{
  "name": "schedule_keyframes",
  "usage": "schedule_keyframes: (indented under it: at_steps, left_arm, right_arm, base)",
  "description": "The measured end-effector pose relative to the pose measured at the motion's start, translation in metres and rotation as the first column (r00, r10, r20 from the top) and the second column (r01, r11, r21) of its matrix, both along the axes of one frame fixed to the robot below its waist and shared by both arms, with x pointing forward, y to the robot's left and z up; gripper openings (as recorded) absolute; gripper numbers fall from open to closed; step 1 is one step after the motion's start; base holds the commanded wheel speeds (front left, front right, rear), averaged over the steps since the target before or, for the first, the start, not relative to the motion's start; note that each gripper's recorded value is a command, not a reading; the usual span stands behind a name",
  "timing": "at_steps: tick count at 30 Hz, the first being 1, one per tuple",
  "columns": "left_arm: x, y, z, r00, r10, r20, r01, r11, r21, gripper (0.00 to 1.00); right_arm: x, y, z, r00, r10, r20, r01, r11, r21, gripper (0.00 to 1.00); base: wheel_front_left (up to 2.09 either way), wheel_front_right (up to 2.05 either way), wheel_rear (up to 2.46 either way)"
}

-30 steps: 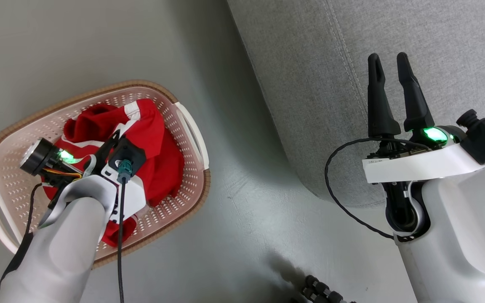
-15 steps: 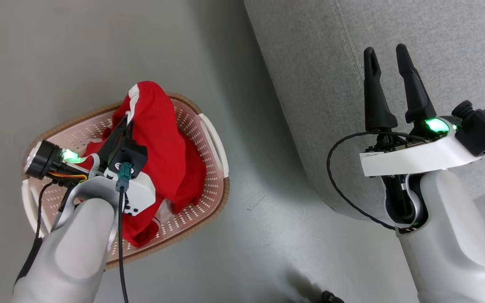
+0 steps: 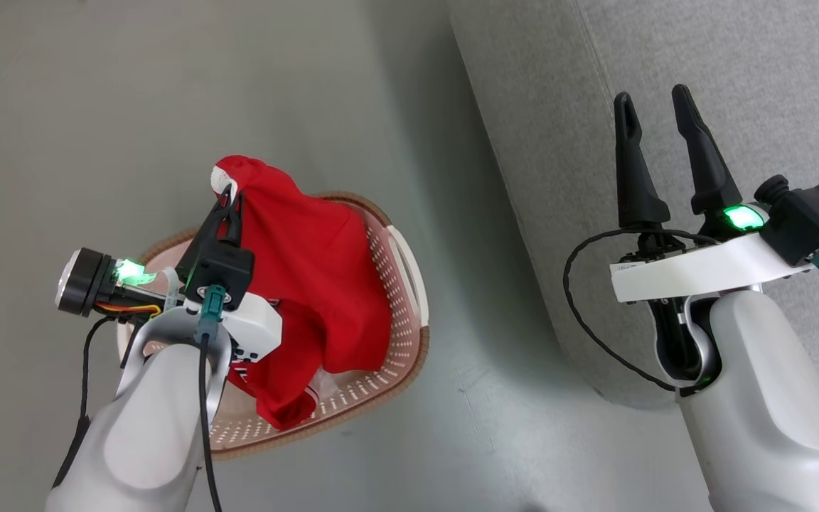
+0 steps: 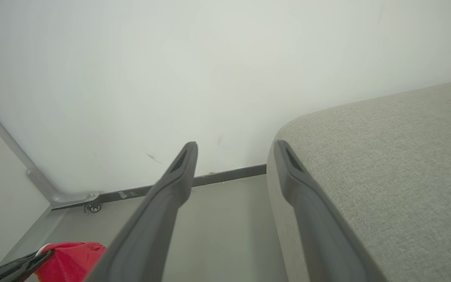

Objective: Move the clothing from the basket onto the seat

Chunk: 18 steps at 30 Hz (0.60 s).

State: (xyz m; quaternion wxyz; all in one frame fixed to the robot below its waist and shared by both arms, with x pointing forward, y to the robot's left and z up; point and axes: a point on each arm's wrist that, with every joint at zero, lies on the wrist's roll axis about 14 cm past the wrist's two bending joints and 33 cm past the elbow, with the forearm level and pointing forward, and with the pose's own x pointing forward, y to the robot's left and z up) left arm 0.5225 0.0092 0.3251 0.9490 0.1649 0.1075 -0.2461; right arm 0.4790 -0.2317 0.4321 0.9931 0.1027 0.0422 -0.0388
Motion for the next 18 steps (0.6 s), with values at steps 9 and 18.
schedule_keyframes:
  at_steps: [9,18]
  left_arm:
    - [-0.004,0.027,0.053,0.991,0.093,0.095,-0.090,0.995,-0.040,0.00]
    - [-0.011,0.057,0.119,0.957,0.171,0.235,-0.155,0.984,-0.086,0.00]
  right_arm:
    - [-0.006,0.008,0.019,0.999,0.020,0.034,-0.020,1.000,-0.024,1.00]
    - [-0.021,0.022,0.035,0.997,0.051,0.062,-0.050,0.999,-0.019,1.00]
  base:
    - [0.00,0.00,0.00]
    - [0.00,0.00,0.00]
